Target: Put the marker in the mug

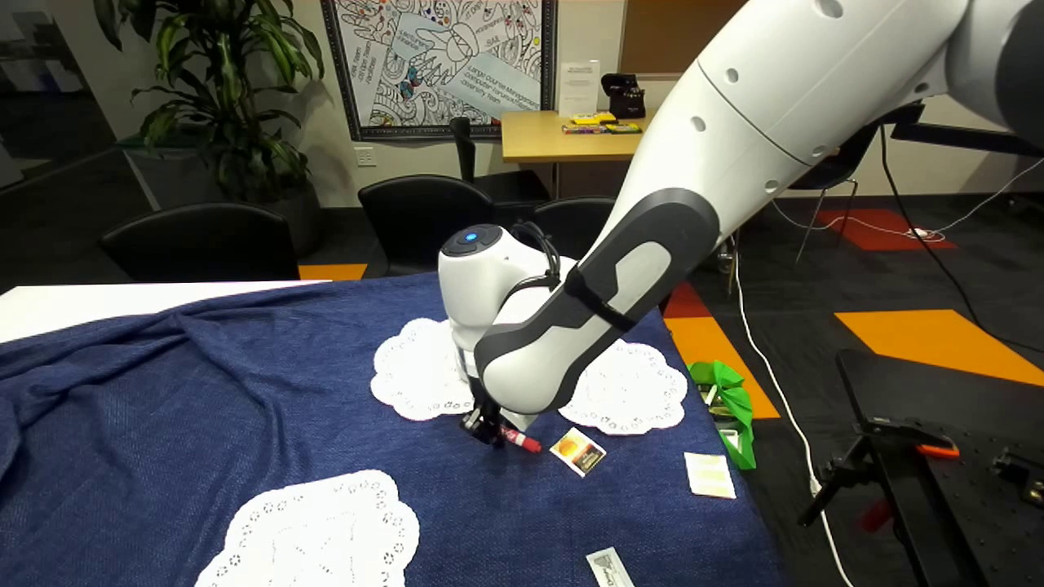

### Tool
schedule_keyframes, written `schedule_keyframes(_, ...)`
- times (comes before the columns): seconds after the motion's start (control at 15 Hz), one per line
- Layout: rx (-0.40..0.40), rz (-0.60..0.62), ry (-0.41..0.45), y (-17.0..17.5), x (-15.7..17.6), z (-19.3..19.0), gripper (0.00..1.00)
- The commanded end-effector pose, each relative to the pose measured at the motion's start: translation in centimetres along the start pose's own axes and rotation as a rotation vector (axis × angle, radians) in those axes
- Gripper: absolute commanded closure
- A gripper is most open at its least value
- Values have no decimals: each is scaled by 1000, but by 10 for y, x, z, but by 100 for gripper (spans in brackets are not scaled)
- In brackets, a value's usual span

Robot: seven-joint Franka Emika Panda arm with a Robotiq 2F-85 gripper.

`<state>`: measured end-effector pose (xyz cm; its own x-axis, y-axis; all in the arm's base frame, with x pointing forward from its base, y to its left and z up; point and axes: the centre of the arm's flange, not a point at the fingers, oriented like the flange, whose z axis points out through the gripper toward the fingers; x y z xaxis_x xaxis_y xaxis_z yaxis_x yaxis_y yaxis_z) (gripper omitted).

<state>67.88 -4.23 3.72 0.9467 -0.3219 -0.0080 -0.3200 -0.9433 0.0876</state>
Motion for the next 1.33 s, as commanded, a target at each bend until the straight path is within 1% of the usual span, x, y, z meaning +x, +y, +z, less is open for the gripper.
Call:
schedule_keyframes(0.0,-10,-11,-11,-3,2,-4,94)
schedule_keyframes(0.07,-14,-10,-11,-4,0,-7,100)
schedule_keyframes(0.2,-20,-6,-8,-4,-5,-13,95)
schedule_keyframes(0.4,-19,3,-2,-5,-14,-27,95)
schedule_keyframes(0.73,-17,3,18,-2,-28,-68,95)
schedule_keyframes(0.93,-18,15,39,0,-30,-94,95)
schedule_keyframes(1.27,-17,56,84,3,-23,-138,95)
